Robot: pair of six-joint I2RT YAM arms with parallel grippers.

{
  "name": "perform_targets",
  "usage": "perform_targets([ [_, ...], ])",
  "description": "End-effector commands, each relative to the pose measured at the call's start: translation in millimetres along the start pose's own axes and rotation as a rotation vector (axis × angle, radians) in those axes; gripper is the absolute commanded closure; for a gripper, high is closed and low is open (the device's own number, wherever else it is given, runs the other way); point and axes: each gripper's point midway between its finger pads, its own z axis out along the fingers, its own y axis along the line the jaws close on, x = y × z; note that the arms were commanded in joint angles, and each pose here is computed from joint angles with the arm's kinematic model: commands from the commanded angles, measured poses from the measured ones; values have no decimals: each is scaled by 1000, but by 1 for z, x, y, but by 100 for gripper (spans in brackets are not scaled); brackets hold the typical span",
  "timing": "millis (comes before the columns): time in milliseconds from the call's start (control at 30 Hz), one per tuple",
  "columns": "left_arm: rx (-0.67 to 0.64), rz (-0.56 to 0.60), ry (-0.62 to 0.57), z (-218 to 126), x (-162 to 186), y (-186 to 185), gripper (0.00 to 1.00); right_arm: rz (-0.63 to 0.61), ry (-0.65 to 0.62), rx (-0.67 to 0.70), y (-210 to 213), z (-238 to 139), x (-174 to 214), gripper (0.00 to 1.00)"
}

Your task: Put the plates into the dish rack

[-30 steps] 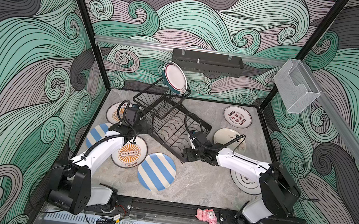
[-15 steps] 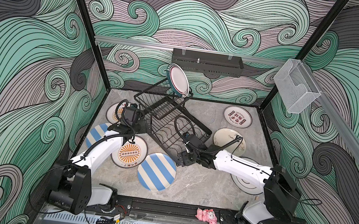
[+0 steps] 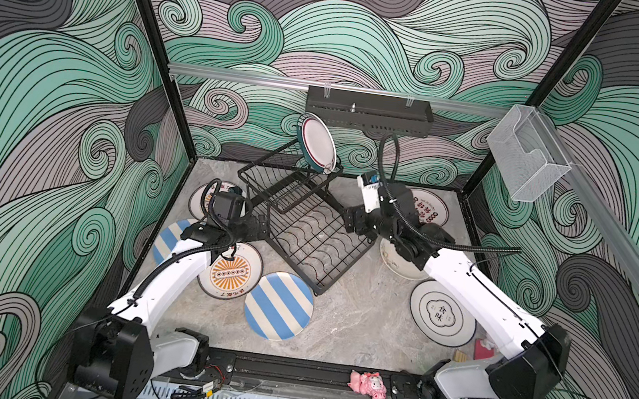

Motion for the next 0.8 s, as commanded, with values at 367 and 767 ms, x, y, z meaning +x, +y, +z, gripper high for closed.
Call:
perform_targets([
  [367,43,100,-13,-42,0,-3,1,-188,-226,-72,9,81,-130,20],
  [767,18,93,-17,-38,-1,7,1,-262,-192,32,-9,133,-134,30],
])
